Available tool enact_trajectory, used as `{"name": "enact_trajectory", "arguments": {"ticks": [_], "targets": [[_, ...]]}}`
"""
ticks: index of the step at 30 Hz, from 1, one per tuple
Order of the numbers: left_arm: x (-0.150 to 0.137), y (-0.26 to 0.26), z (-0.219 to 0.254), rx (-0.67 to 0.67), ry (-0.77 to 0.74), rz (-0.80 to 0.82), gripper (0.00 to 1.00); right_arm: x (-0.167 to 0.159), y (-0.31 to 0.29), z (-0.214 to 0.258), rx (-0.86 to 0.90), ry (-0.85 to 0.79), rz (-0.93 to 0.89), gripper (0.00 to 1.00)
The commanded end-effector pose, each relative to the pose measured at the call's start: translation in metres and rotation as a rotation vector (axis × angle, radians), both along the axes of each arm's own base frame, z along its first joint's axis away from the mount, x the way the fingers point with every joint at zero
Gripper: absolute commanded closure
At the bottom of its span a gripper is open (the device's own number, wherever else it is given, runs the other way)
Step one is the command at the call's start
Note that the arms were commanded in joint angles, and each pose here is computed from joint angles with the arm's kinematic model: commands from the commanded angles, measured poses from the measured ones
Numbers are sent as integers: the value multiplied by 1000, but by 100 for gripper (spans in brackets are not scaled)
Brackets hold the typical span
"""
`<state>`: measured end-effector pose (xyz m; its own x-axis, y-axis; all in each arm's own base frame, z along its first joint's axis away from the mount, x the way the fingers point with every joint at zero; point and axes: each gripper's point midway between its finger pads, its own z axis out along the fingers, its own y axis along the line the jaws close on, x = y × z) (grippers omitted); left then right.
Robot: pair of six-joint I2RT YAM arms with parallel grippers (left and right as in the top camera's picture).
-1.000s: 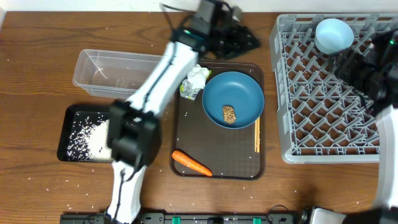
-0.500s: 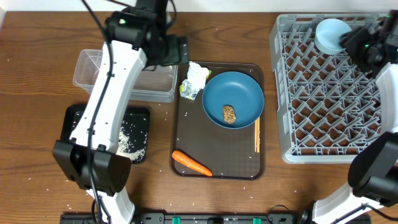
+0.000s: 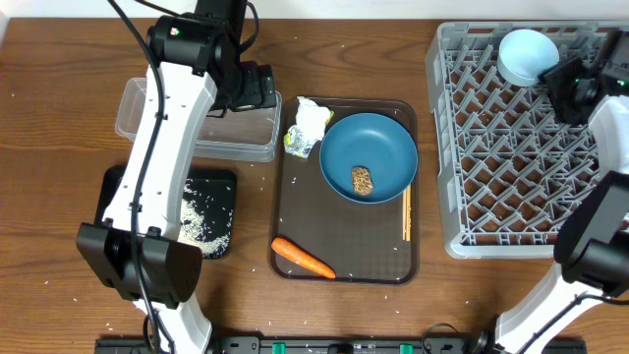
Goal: Sort waste into correct bins and load items into the dishwasher rack
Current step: 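Lower the light-blue bowl into the rack corner and release with right gripper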
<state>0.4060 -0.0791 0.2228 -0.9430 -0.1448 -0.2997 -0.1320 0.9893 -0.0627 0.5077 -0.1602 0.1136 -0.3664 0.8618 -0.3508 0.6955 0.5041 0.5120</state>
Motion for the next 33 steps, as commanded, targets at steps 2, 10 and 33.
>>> {"name": "enact_trajectory", "arguments": {"ticks": [2, 10, 33], "targets": [[-1, 6, 8, 23, -21, -6, 2, 10, 16, -2, 25, -9, 22, 60], [-1, 6, 8, 22, -21, -6, 2, 19, 17, 7, -76, -53, 144, 84], [-1, 6, 8, 22, -21, -6, 2, -44, 23, 110, -556, 84, 184, 99]]}}
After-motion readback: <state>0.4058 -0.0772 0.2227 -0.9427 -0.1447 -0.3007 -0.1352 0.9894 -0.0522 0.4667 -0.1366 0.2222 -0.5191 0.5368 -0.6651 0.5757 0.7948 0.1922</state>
